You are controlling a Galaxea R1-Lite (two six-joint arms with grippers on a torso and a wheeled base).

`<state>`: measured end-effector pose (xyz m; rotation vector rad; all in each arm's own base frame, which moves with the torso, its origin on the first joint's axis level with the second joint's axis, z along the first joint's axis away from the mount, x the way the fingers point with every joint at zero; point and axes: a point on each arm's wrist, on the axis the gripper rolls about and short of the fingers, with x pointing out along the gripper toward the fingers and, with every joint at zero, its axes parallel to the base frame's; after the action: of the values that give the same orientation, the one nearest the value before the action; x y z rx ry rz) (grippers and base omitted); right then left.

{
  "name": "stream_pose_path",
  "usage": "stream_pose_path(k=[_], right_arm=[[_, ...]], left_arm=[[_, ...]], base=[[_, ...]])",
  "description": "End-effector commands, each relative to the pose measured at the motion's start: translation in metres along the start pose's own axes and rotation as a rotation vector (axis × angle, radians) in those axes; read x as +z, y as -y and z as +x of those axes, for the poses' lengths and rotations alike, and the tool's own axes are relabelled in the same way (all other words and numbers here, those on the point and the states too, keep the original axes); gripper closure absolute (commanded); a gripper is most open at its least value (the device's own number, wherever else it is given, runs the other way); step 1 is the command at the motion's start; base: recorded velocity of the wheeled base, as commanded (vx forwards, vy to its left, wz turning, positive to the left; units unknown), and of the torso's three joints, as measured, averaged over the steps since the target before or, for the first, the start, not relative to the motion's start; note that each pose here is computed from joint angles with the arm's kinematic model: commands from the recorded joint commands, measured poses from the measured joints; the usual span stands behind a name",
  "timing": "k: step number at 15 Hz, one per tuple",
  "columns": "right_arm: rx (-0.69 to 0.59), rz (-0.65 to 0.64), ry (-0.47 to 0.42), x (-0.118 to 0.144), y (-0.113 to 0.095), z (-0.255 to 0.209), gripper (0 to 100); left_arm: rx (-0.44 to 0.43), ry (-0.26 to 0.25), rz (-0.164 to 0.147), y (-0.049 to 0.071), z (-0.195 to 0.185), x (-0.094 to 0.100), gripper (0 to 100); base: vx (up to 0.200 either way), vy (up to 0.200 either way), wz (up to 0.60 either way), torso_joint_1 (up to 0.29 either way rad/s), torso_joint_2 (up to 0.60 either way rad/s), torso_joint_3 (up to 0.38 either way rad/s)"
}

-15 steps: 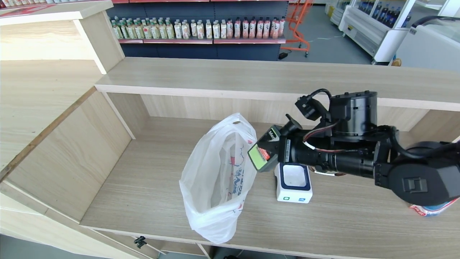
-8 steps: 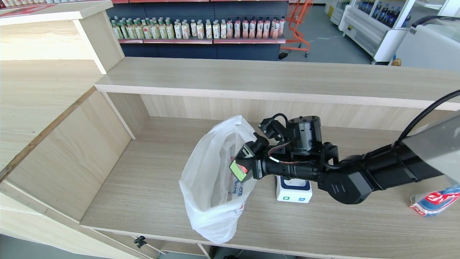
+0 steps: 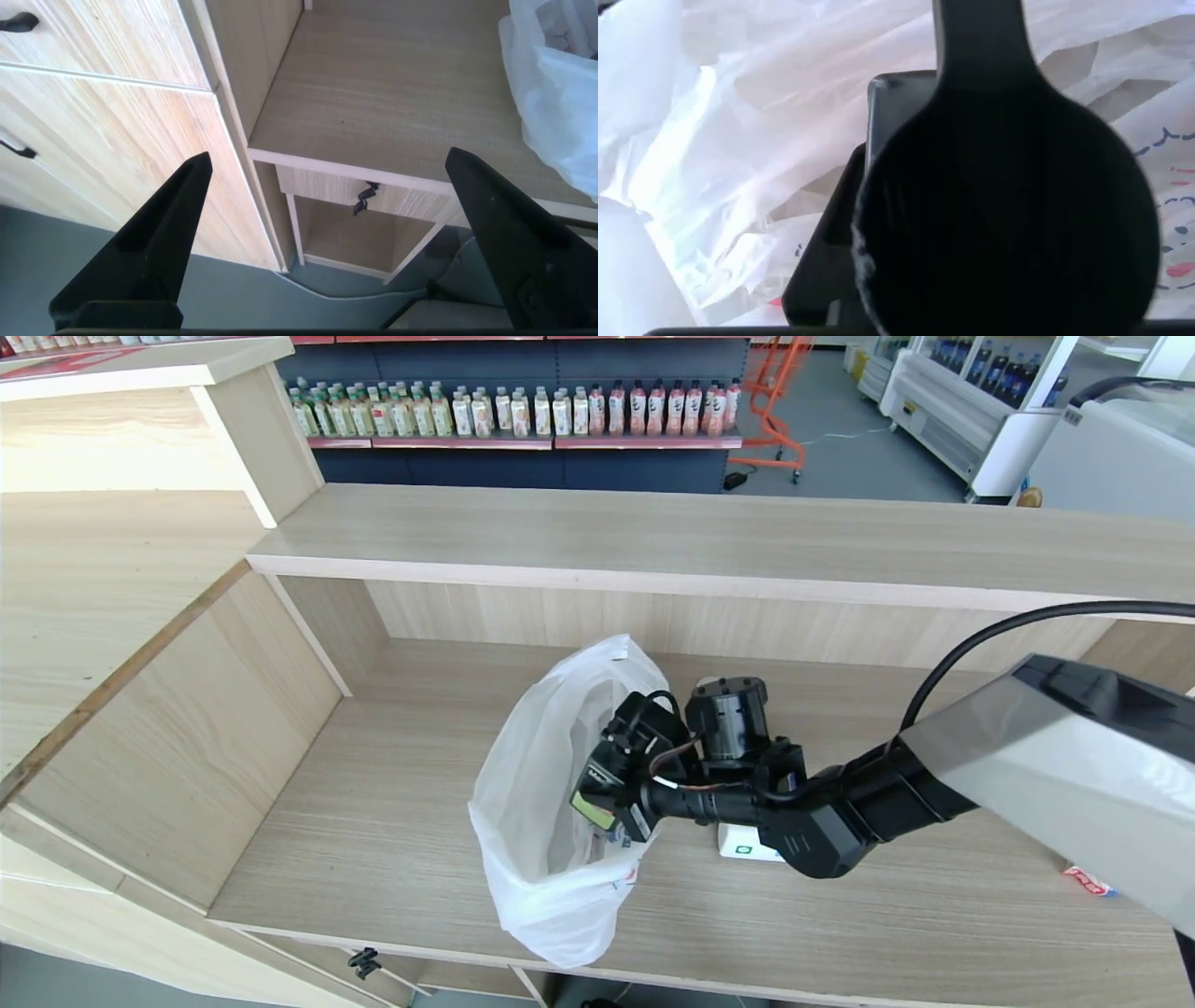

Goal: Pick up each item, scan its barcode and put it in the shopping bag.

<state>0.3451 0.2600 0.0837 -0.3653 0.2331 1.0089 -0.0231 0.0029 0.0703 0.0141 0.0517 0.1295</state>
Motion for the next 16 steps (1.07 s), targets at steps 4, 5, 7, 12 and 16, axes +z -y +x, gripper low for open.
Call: stream_pose_path(k=[4, 5, 7, 12, 16], right_arm=[[0.015, -0.135, -0.045, -0.022, -0.001, 0.015, 100], [0.016, -0.134, -0.044, -0.022, -0.001, 0.016, 0], [0.010, -0.082, -0.022, -0.014, 0.001, 0.015, 0], [-0.076, 0.474, 0.117, 0.033, 0.034, -0.031, 0], [-0.167, 0.663, 0.151, 0.042, 0.042, -0.123, 0]], left_arm=[[0.001, 0.000, 0.000, 0.000, 0.000, 0.000, 0], [0.001, 0.000, 0.000, 0.000, 0.000, 0.000, 0], [0.001, 0.000, 0.000, 0.000, 0.000, 0.000, 0], [0.001, 0.000, 0.000, 0.000, 0.000, 0.000, 0], [0.001, 0.000, 0.000, 0.000, 0.000, 0.000, 0]], base=[[0.000, 0.000, 0.00, 0.000, 0.00, 0.000], [0.000, 0.000, 0.00, 0.000, 0.00, 0.000], [0.000, 0.000, 0.00, 0.000, 0.00, 0.000], [0.000, 0.000, 0.00, 0.000, 0.00, 0.000], [0.000, 0.000, 0.00, 0.000, 0.00, 0.000]])
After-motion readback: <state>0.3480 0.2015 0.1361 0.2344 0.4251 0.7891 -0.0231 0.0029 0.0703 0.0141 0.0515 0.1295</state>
